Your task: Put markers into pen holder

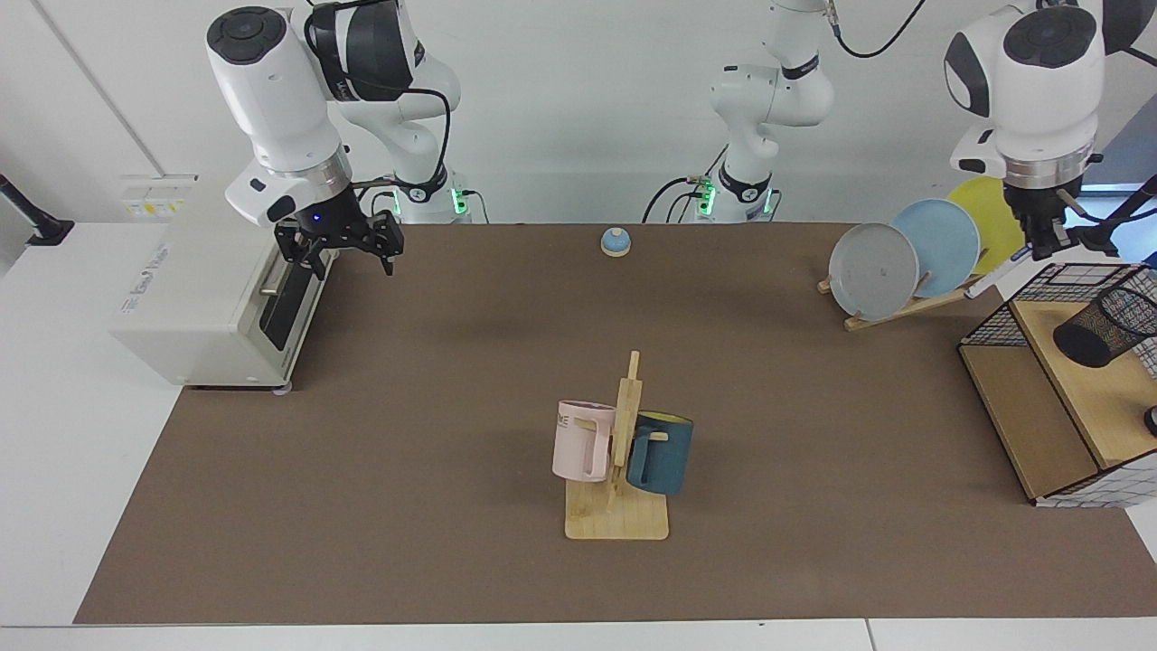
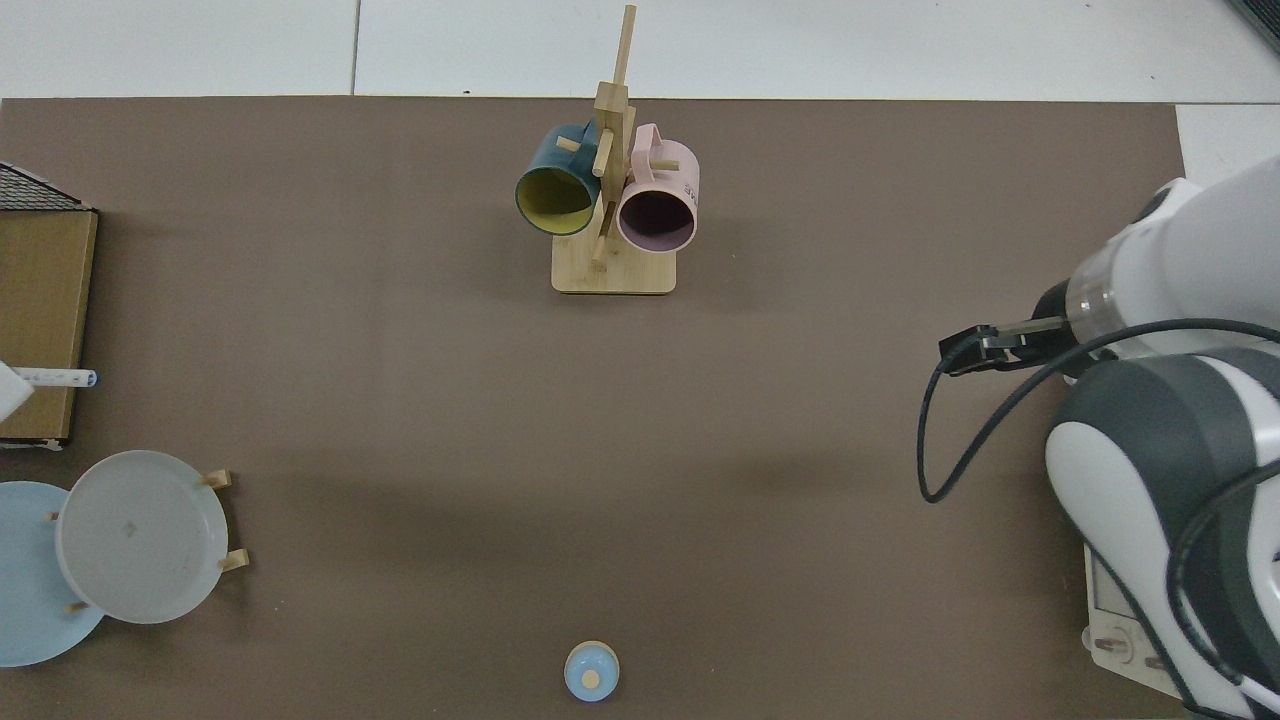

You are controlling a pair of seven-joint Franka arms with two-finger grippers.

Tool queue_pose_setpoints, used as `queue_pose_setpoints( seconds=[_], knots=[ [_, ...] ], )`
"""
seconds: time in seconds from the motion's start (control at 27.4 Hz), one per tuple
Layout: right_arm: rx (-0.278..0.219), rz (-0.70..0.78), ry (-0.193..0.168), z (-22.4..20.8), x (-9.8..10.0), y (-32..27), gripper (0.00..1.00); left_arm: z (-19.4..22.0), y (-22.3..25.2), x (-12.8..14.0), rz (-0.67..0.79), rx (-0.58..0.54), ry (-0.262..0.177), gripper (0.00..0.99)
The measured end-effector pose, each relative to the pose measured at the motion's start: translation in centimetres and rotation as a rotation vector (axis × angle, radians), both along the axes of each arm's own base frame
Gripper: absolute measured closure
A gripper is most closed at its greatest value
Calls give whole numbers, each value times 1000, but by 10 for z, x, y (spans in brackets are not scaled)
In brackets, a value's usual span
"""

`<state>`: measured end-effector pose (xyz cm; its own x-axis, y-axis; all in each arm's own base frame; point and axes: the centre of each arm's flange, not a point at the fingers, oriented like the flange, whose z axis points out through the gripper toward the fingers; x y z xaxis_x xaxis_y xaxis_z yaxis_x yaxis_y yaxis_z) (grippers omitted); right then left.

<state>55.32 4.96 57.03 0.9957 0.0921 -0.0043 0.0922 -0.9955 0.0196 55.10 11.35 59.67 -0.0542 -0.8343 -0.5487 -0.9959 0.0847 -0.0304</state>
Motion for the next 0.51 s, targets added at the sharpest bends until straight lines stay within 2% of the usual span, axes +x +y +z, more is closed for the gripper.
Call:
queue_pose_setpoints(
  seconds=[0.29, 0.51],
  knots=[
    [3, -34, -13, 7, -2, 3, 0, 14, 29, 3, -28, 101, -23, 824],
    [3, -58, -15, 7, -2, -1, 0, 28, 47, 12, -24, 174, -58, 824]
  ],
)
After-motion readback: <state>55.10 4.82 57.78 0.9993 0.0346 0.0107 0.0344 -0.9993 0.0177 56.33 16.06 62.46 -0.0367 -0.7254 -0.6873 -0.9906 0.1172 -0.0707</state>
